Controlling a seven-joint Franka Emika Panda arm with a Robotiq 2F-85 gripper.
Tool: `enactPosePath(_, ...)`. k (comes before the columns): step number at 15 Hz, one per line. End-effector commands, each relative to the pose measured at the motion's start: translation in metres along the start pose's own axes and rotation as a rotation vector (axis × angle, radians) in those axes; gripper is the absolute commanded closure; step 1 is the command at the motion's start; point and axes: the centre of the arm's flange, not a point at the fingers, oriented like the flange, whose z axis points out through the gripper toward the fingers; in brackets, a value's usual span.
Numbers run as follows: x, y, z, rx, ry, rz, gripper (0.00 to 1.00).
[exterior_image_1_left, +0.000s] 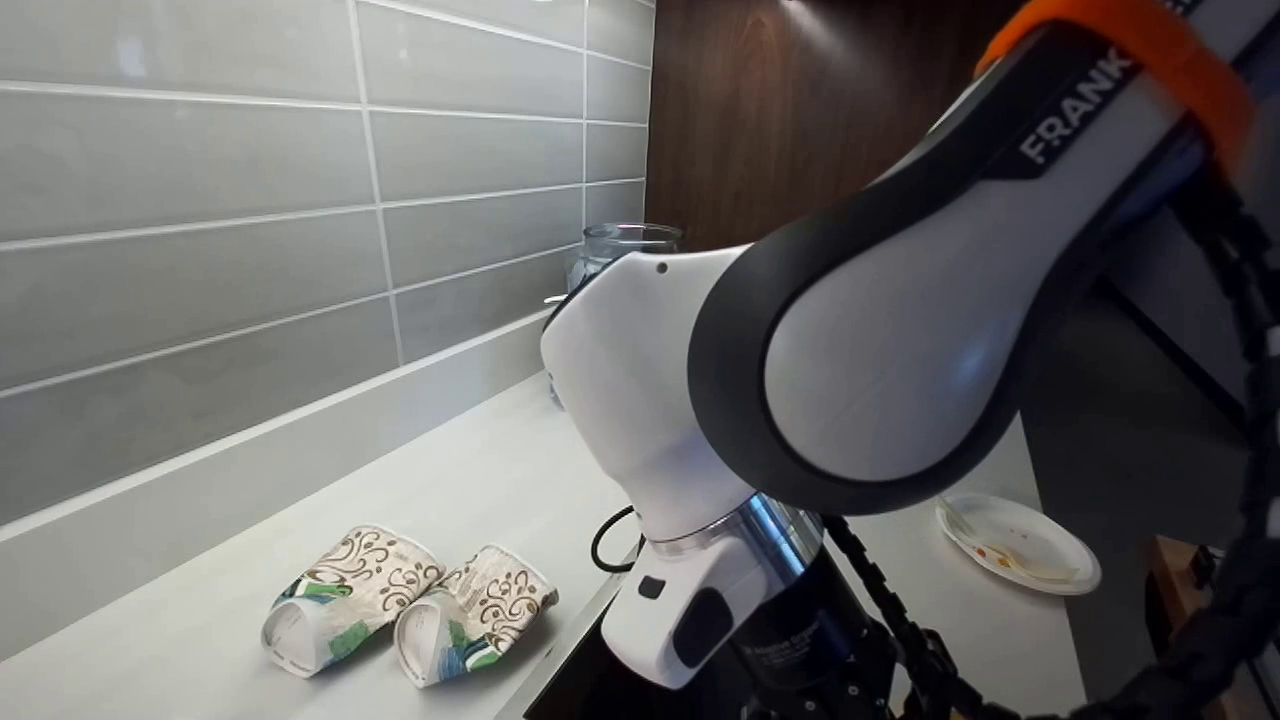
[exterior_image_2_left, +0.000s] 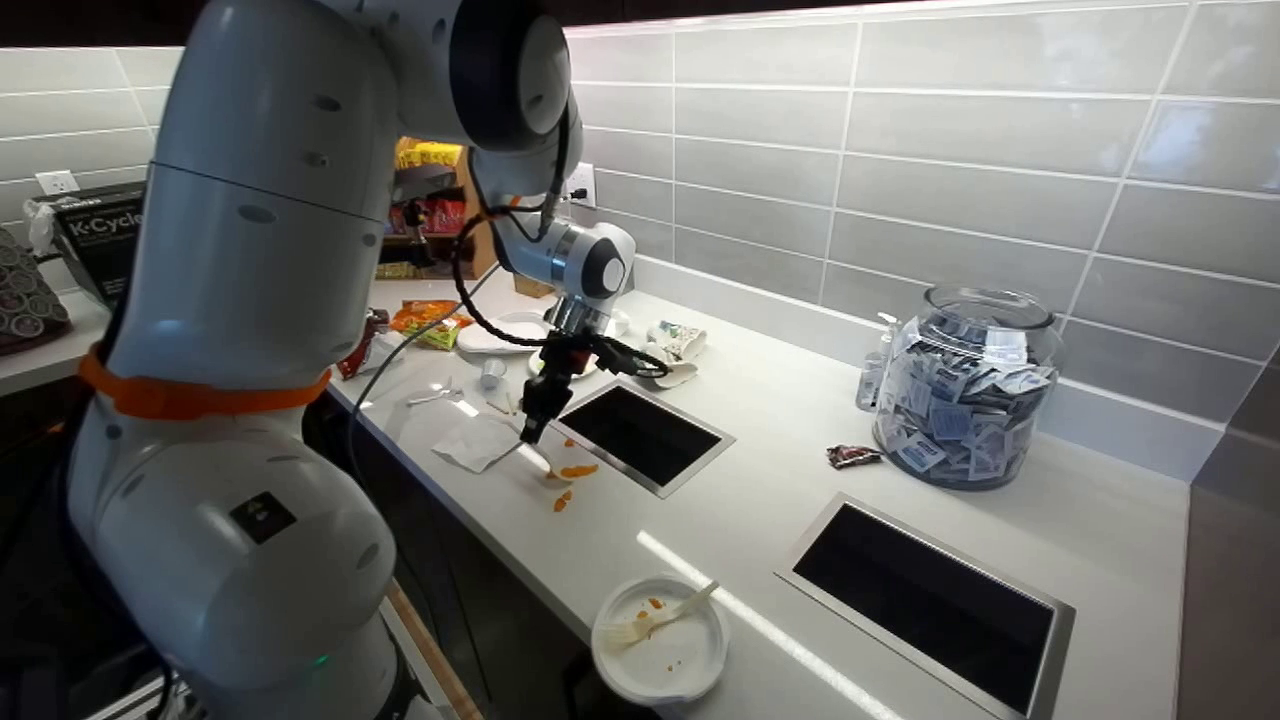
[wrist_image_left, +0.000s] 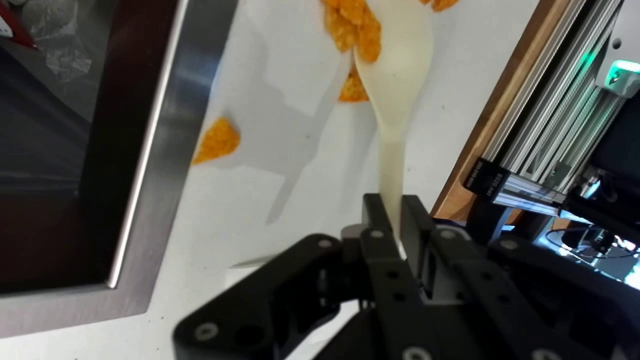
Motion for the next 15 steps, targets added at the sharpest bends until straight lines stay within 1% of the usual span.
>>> enactPosePath(1,-0.007,0.015,-0.002,-0.026,-0.021,-0.024,0.97)
enactPosePath(9,-0.024,0.028,-0.013,-0.038,-0.069,-0.013,0.97)
enactPosePath(15,-0.021,0.033,-0.024,-0.06,-0.12,-0.032,0.97)
